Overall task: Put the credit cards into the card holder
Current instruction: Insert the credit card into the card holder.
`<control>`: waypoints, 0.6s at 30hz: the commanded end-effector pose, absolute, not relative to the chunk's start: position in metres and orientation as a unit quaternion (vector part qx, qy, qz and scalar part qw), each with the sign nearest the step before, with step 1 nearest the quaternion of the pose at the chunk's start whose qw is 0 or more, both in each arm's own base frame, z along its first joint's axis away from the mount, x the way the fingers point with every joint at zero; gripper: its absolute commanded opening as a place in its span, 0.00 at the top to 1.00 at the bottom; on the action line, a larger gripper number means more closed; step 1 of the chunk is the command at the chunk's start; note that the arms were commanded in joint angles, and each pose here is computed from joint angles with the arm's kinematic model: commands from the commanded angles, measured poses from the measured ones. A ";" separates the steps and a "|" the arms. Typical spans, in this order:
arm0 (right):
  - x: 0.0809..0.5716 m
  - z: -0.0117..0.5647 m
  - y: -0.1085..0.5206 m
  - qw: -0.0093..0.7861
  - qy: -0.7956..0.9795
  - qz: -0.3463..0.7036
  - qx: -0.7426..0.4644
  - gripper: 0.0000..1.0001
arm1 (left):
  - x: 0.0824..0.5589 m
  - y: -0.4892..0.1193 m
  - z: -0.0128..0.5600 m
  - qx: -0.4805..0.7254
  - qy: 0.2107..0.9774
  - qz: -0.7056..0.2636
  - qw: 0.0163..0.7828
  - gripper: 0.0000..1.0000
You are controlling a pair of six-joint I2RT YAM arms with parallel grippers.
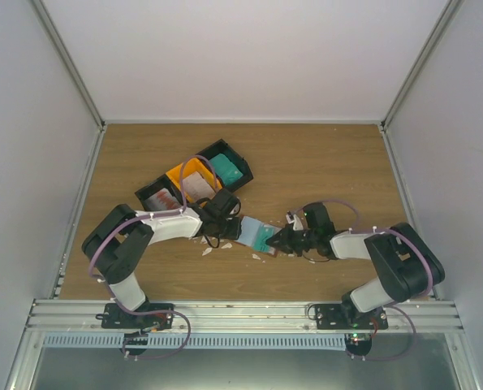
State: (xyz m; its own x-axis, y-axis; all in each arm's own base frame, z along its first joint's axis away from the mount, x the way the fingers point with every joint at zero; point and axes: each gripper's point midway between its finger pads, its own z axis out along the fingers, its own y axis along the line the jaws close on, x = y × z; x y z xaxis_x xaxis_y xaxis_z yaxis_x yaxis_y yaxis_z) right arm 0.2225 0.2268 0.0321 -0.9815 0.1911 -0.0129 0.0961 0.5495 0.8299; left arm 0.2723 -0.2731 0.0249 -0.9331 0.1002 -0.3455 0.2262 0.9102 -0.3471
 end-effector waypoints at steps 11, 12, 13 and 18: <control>0.231 0.032 0.225 0.047 0.872 0.479 0.085 1.00 | 0.254 -0.263 -0.001 0.095 0.974 -0.154 0.133 0.83; 0.232 0.031 0.225 0.046 0.873 0.477 0.084 0.99 | 0.254 -0.263 0.000 0.095 0.974 -0.154 0.133 0.83; 0.232 0.030 0.224 0.046 0.874 0.477 0.083 0.99 | 0.254 -0.262 -0.001 0.095 0.975 -0.154 0.132 0.84; 0.234 0.026 0.224 0.049 0.875 0.474 0.083 0.99 | 0.251 -0.261 -0.003 0.094 0.975 -0.153 0.129 0.86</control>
